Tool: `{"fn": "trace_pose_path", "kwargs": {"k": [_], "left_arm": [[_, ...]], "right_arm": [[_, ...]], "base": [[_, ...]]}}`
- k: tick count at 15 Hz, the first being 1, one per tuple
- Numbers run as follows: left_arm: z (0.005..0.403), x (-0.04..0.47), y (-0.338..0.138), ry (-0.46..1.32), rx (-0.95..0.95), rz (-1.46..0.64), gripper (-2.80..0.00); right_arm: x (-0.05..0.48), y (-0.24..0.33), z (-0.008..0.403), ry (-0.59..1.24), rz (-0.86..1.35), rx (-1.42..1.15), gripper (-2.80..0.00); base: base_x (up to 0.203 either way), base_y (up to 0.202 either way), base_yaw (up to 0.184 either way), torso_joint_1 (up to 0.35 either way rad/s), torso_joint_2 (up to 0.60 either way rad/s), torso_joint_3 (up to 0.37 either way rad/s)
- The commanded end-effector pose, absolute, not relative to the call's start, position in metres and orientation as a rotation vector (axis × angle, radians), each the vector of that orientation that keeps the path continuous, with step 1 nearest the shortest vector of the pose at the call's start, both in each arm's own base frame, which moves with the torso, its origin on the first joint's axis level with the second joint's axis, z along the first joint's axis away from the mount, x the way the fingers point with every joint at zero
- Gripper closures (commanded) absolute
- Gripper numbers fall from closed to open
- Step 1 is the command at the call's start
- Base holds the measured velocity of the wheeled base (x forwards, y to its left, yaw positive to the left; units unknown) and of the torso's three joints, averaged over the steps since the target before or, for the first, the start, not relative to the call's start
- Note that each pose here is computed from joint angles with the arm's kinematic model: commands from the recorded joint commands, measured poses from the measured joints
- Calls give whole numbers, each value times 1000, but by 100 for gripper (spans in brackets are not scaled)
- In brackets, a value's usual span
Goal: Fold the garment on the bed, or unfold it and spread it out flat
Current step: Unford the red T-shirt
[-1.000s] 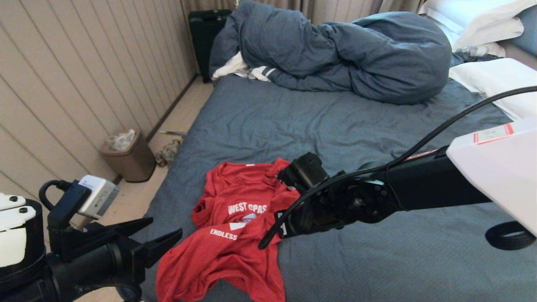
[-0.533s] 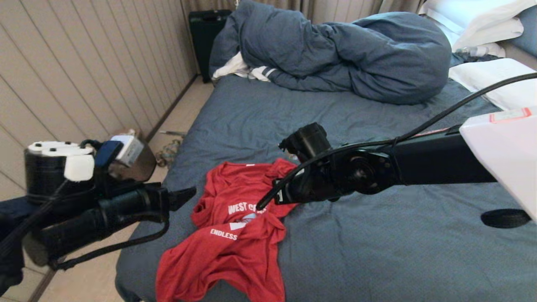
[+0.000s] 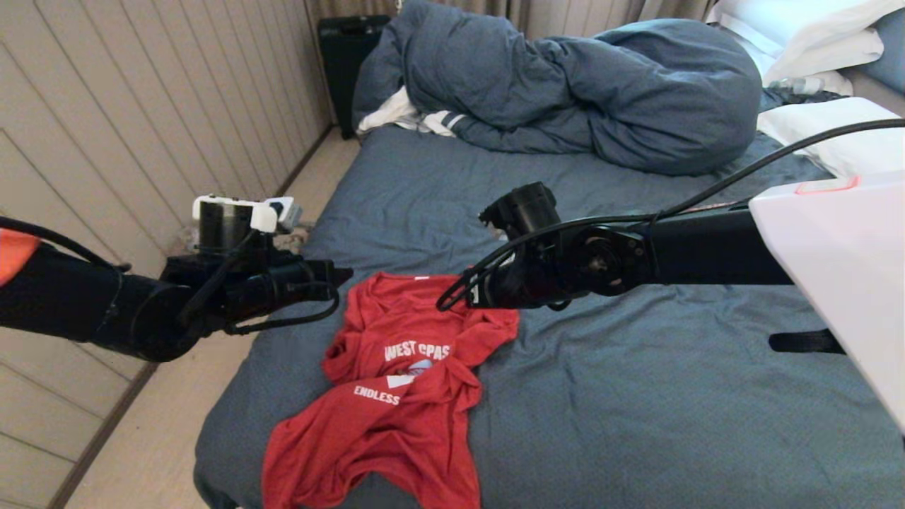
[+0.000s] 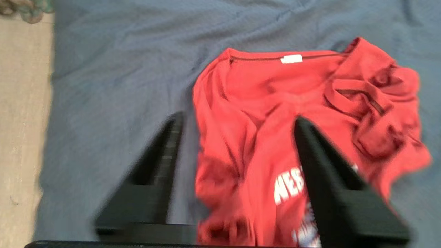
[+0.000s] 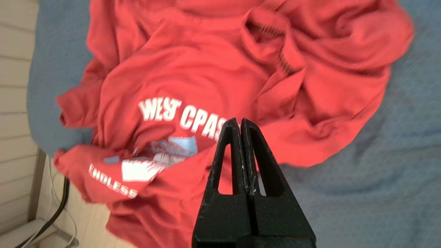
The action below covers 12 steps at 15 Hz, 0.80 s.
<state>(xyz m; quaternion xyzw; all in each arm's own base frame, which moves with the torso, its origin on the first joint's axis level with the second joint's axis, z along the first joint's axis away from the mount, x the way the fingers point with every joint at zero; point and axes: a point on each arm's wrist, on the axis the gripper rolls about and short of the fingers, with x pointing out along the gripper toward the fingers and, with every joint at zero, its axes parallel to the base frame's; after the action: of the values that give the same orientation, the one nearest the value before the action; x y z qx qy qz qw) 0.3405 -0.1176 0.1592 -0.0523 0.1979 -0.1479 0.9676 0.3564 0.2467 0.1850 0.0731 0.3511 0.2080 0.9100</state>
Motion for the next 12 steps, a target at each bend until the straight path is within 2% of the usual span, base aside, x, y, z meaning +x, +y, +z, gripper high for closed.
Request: {"fn": "trace_pose_path", "kwargs": {"k": [1, 6, 12], "left_arm": [[137, 363, -125, 438, -101, -294, 0], [115, 402, -141, 442, -84, -284, 0], [68, 416, -143, 530, -23, -276, 0]], "right_arm": [[361, 244, 186, 718, 420, 158, 0], [368, 237, 190, 690, 416, 134, 0], [398, 262, 147, 729, 419, 107, 0]], "base": [[0, 0, 0, 0, 0, 0], [0, 0, 0, 0, 0, 0], [0, 0, 0, 0, 0, 0]]}}
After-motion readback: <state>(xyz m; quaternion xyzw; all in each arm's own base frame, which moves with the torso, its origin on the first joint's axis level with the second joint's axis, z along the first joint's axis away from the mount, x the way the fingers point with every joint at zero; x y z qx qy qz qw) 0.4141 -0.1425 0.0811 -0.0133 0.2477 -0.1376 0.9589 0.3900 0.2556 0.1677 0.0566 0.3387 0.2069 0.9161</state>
